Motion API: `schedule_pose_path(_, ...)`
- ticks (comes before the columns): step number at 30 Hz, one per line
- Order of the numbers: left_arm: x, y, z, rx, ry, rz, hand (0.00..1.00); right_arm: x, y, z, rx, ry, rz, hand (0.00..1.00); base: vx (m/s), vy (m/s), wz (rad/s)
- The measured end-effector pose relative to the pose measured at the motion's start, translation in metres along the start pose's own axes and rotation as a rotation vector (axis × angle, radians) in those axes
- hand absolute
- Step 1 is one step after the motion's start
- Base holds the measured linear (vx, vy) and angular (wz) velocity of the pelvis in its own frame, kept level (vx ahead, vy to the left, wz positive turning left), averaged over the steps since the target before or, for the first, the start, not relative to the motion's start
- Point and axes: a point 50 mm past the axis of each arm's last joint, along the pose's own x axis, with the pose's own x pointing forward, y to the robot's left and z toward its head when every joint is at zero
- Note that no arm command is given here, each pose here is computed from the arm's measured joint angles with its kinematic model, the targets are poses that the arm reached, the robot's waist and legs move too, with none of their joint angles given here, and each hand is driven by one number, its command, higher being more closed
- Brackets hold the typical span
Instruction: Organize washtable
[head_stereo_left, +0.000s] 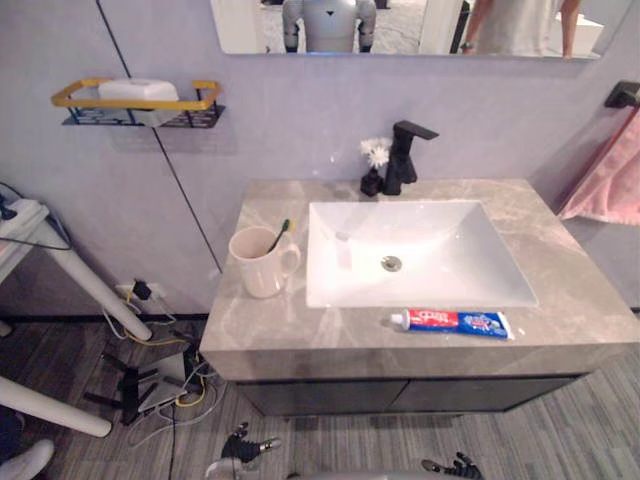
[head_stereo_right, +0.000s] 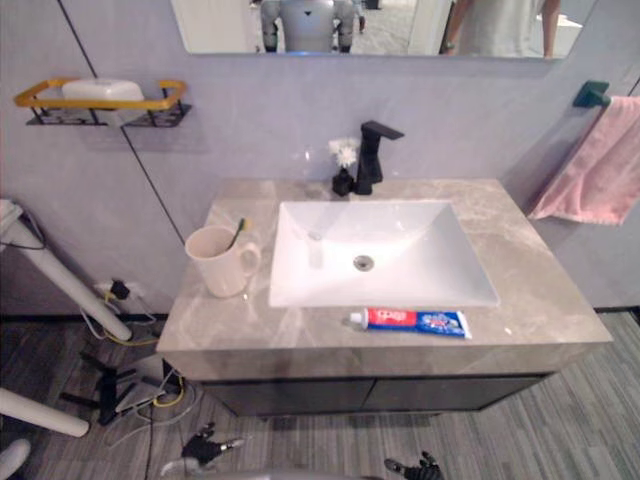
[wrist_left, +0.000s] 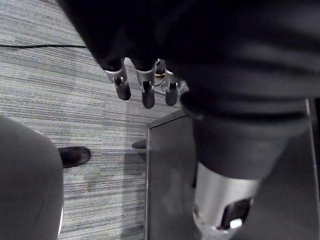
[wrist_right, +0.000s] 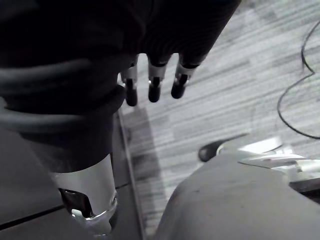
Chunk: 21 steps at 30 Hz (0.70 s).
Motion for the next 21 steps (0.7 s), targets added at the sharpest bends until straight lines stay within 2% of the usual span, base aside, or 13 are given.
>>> schedule_pose_path(6,0.000,0.000,0.000,-0.001,0.000,0.001,0.00,0.000,0.000,0.000,0.018,0.002,-0.001,0.00,0.00,0.000,0.00)
schedule_pose_path(13,0.000,-0.002,0.002,-0.008,-0.006,0.006,0.00,-0.001,-0.002,-0.005,0.142,0.007,-0.014,0.00,-0.04,-0.010,-0.02)
schedule_pose_path(17,0.000,-0.001,0.001,-0.010,-0.006,0.021,0.00,-0.005,-0.021,-0.014,0.258,0.002,-0.080,0.00,-0.13,-0.017,-0.07)
schedule_pose_path(21,0.000,-0.001,0.001,-0.009,-0.007,0.021,0.00,-0.006,-0.043,-0.004,0.281,-0.059,-0.141,0.00,-0.09,-0.019,-0.15)
